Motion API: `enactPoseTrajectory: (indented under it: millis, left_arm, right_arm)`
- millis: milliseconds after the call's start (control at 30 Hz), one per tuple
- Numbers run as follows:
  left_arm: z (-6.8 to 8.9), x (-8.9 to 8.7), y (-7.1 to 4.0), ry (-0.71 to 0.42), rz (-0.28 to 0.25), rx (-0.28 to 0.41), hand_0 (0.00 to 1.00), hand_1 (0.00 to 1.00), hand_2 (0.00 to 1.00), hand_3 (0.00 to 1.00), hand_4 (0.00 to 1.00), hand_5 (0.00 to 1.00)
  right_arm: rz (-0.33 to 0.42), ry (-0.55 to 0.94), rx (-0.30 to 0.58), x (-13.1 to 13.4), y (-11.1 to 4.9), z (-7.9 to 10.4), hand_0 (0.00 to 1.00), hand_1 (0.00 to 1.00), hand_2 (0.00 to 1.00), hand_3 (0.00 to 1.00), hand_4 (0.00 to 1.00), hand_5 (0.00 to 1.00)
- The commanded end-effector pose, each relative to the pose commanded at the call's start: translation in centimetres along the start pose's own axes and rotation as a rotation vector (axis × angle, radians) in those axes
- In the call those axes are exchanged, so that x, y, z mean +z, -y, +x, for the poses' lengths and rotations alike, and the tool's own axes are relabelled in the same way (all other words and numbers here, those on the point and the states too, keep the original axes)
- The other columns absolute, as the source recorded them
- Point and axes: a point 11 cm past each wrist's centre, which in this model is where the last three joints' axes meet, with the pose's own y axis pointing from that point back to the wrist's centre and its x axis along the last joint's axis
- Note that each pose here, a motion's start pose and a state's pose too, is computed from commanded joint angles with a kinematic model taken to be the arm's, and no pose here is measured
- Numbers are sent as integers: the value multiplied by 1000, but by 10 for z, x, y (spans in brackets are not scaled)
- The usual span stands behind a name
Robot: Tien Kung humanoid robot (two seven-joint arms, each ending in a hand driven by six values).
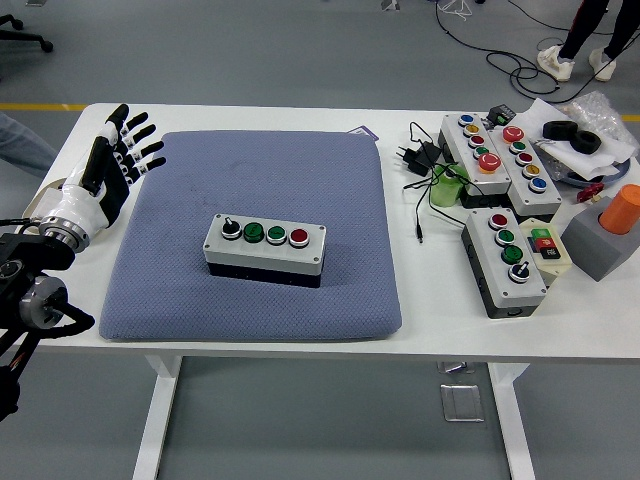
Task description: Pick up the button,place it on the desk,press the button,press the button
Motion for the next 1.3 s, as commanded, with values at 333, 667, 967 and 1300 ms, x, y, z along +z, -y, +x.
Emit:
enactPoseTrajectory:
  millis: [333,667,967,1300]
  left_arm:
    - [1,-3,0,-7,3,2,781,868,943,909,692,998]
    - [8,2,-4,-2,-15,17,782,868,941,909,692,998]
    - [7,13,-4,-3,-52,19,782,869,939,907,690,998]
    - [5,14,-5,6,-54,3,784,869,938,905,690,998]
  right_arm:
    - [4,-3,-1,-3,0,0,631,476,532,584,268,9]
    - [14,3,0,-8,-1,0,631,477,532,584,268,9]
    - [20,2,-4,-12,-1,-2,631,476,532,584,267,9]
    - [26,2,-7,-14,-1,-2,632,477,533,584,265,9]
